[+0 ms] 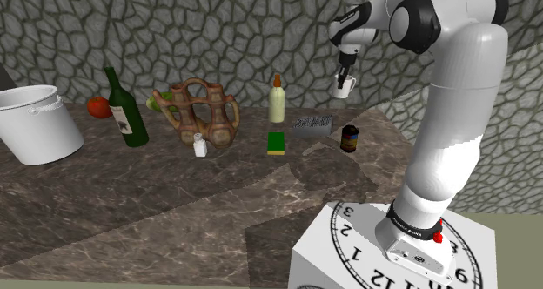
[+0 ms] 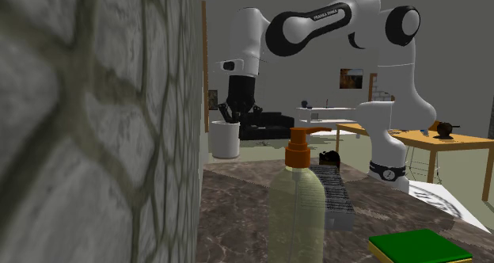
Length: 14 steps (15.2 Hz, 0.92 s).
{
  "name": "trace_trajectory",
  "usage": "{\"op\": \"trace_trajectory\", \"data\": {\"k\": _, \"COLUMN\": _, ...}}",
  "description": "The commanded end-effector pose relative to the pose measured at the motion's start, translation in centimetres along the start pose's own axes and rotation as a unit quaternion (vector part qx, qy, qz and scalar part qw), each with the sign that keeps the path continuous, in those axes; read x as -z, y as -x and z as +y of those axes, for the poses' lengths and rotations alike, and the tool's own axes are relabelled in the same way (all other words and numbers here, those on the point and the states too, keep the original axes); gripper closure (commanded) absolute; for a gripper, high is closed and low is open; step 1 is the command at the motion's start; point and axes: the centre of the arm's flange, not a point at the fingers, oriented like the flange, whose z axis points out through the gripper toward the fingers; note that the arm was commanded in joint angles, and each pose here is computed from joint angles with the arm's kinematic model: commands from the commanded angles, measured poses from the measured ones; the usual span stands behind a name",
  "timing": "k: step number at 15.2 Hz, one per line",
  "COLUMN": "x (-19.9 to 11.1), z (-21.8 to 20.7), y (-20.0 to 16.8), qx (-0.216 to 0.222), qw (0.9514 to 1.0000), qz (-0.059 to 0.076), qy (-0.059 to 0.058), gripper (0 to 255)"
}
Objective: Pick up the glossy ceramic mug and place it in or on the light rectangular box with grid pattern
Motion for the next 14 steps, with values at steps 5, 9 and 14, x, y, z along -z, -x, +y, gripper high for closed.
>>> {"op": "trace_trajectory", "data": {"k": 5, "x": 3.1, "z": 0.3, "y": -0.1, "qx": 0.0, "qw": 1.0, "qz": 0.0, "qy": 0.0, "gripper": 255}}
{"op": "trace_trajectory", "data": {"k": 9, "x": 5.2, "z": 0.4, "y": -0.2, "qx": 0.0, "qw": 1.0, "qz": 0.0, "qy": 0.0, "gripper": 255}}
{"op": "trace_trajectory", "data": {"k": 14, "x": 6.9, "z": -2.0, "y": 0.2, "qx": 0.0, "qw": 1.0, "qz": 0.0, "qy": 0.0, "gripper": 255}}
